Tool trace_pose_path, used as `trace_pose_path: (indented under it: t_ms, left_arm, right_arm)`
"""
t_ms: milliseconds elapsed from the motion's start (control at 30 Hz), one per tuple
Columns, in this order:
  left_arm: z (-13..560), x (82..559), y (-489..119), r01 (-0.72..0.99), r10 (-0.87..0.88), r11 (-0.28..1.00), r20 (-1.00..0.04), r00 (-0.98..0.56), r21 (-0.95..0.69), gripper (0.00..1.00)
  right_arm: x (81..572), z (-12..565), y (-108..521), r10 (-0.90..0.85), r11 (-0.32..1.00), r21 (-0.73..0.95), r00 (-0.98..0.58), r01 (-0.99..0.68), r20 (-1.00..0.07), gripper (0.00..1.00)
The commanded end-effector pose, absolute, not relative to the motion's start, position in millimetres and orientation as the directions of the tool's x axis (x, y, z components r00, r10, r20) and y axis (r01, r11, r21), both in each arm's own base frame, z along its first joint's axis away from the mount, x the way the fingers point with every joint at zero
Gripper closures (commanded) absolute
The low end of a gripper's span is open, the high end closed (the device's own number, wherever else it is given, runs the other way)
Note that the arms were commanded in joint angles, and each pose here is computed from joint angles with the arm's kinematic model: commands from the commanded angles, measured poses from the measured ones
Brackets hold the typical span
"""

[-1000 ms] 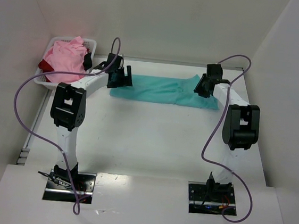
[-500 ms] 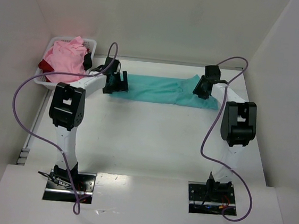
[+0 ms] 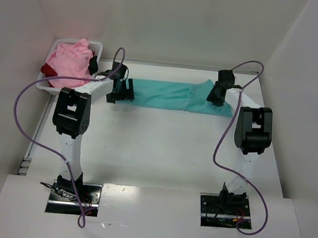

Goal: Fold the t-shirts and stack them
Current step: Fold the other side of the tshirt into a rectangle

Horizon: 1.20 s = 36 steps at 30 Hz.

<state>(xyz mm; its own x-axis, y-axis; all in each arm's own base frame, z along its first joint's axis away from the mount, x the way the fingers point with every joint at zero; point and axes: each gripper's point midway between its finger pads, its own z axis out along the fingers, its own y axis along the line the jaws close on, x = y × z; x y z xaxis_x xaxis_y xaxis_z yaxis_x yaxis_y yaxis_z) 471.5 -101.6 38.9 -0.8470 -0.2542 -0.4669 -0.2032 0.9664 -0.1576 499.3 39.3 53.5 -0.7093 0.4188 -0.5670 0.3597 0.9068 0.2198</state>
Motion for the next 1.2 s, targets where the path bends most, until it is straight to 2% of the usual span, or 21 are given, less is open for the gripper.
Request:
trace_pose_path:
  t_ms: [0, 33, 133, 167, 300, 467, 500, 633, 967, 1167]
  left_arm:
    - [44.2, 478.4, -95.1, -0.237, -0.271, 0.963, -0.481, -0.834, -0.131, 0.06]
    - [44.2, 478.4, -95.1, -0.237, -0.271, 0.963, -0.481, -0.834, -0.131, 0.06]
    - [65.8, 481.3, -94.4, -0.231, -0.283, 0.959, -0.509, -0.813, -0.164, 0.06]
    - [82.0, 490.7, -100.6, -0.194, -0.276, 0.96, -0.551, -0.788, -0.203, 0.06]
    - [88.0, 502.8, -110.3, -0.144, -0.274, 0.956, -0.595, -0.756, -0.256, 0.09]
    - [85.5, 517.9, -118.0, -0.118, -0.276, 0.951, -0.611, -0.742, -0.286, 0.34]
    - [80.8, 515.9, -119.3, -0.114, -0.276, 0.95, -0.607, -0.746, -0.292, 0.47]
    - [64.3, 513.3, -118.5, -0.113, -0.264, 0.953, -0.594, -0.759, -0.28, 0.63]
    - [21.1, 481.2, -104.4, -0.181, -0.242, 0.969, -0.486, -0.84, -0.169, 0.66]
    - [13.5, 464.4, -111.3, -0.163, -0.201, 0.979, -0.438, -0.876, -0.123, 0.69]
  right_arm:
    - [498.6, 50.2, 17.1, 0.426, 0.898, 0.174, -0.702, 0.403, -0.571, 0.6]
    - [496.6, 53.8, 12.4, 0.432, 0.895, 0.174, -0.699, 0.412, -0.57, 0.6]
    - [489.5, 51.5, 6.9, 0.44, 0.89, 0.166, -0.704, 0.424, -0.558, 0.71]
    - [489.5, 51.5, 1.7, 0.447, 0.886, 0.166, -0.699, 0.434, -0.558, 0.73]
    - [479.3, 44.9, -4.5, 0.453, 0.88, 0.146, -0.708, 0.451, -0.541, 0.79]
    - [470.3, 37.1, -8.9, 0.443, 0.881, 0.11, -0.724, 0.459, -0.529, 0.84]
    - [466.7, 33.5, -9.3, 0.435, 0.885, 0.101, -0.733, 0.454, -0.522, 0.84]
    - [466.5, 33.6, -11.8, 0.426, 0.888, 0.086, -0.735, 0.453, -0.528, 0.84]
    - [463.1, 30.6, -22.7, 0.44, 0.877, 0.075, -0.729, 0.475, -0.524, 0.84]
    - [463.0, 30.5, -25.3, 0.447, 0.874, 0.082, -0.727, 0.479, -0.521, 0.84]
